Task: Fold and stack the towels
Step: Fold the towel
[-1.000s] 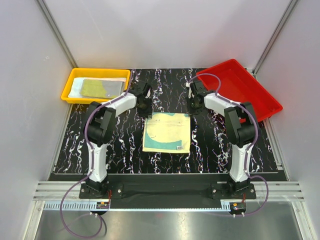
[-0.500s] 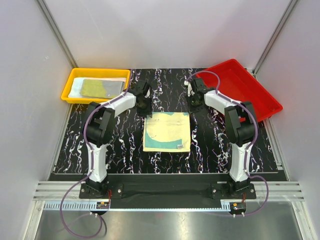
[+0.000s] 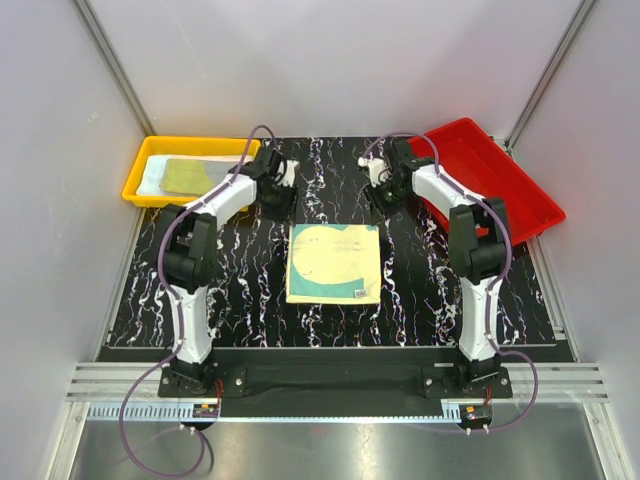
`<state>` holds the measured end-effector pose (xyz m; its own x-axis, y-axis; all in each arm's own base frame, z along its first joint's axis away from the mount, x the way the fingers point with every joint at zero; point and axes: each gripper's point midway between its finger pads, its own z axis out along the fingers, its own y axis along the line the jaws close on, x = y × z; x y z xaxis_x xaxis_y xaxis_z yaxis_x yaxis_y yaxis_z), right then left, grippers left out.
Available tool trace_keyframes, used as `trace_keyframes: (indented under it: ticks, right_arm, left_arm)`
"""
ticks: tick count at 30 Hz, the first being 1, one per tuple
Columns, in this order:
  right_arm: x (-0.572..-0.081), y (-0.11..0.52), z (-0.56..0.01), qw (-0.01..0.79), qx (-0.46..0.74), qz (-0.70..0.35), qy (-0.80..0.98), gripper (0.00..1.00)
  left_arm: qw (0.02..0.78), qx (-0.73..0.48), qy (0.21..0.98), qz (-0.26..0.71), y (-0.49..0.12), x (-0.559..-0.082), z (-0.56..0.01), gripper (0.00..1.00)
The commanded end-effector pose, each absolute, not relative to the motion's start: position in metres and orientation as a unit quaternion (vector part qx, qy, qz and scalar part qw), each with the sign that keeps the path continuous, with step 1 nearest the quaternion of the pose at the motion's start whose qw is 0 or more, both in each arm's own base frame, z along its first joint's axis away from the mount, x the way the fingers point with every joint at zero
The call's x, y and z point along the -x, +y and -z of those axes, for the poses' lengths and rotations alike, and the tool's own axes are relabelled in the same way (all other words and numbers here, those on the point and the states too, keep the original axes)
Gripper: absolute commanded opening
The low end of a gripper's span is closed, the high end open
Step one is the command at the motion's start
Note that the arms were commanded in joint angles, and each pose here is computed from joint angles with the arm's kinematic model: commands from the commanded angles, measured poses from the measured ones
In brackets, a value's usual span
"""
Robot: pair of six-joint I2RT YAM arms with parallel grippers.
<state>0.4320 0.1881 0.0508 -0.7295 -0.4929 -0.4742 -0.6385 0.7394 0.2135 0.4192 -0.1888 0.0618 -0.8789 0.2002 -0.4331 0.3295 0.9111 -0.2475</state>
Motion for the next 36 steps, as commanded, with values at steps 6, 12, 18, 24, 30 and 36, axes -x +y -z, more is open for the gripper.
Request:
trace_keyframes:
  ticks: [6,12,18,24,30,36]
  right_arm:
    - [-0.424,0.174,-0.035,0.140,0.374,-0.233,0.887,0.40]
    - [-0.424,0.177,-0.029,0.130,0.382,-0.257,0.878,0.41]
    - [-0.427,0.186,-0.026,0.131,0.390,-0.283,0.866,0.43]
    - [-0.427,0.187,-0.018,0.111,0.392,-0.290,0.866,0.42]
    - [-0.426,0.188,-0.016,0.110,0.396,-0.300,0.861,0.39]
    - [-0.423,0.190,-0.012,0.105,0.400,-0.306,0.858,0.33]
  left_arm:
    - [0.186,-0.241,0.935,0.181,-0.199,-0.426,-0.043,0.49]
    - [0.171,-0.254,0.936,0.176,-0.196,-0.433,-0.031,0.49]
    - [0.172,-0.270,0.930,0.178,-0.195,-0.433,-0.028,0.49]
    - [0.161,-0.277,0.929,0.184,-0.192,-0.432,-0.023,0.45]
    - [0.147,-0.285,0.927,0.192,-0.192,-0.427,-0.016,0.43]
    - [0.134,-0.290,0.925,0.204,-0.195,-0.423,-0.012,0.34]
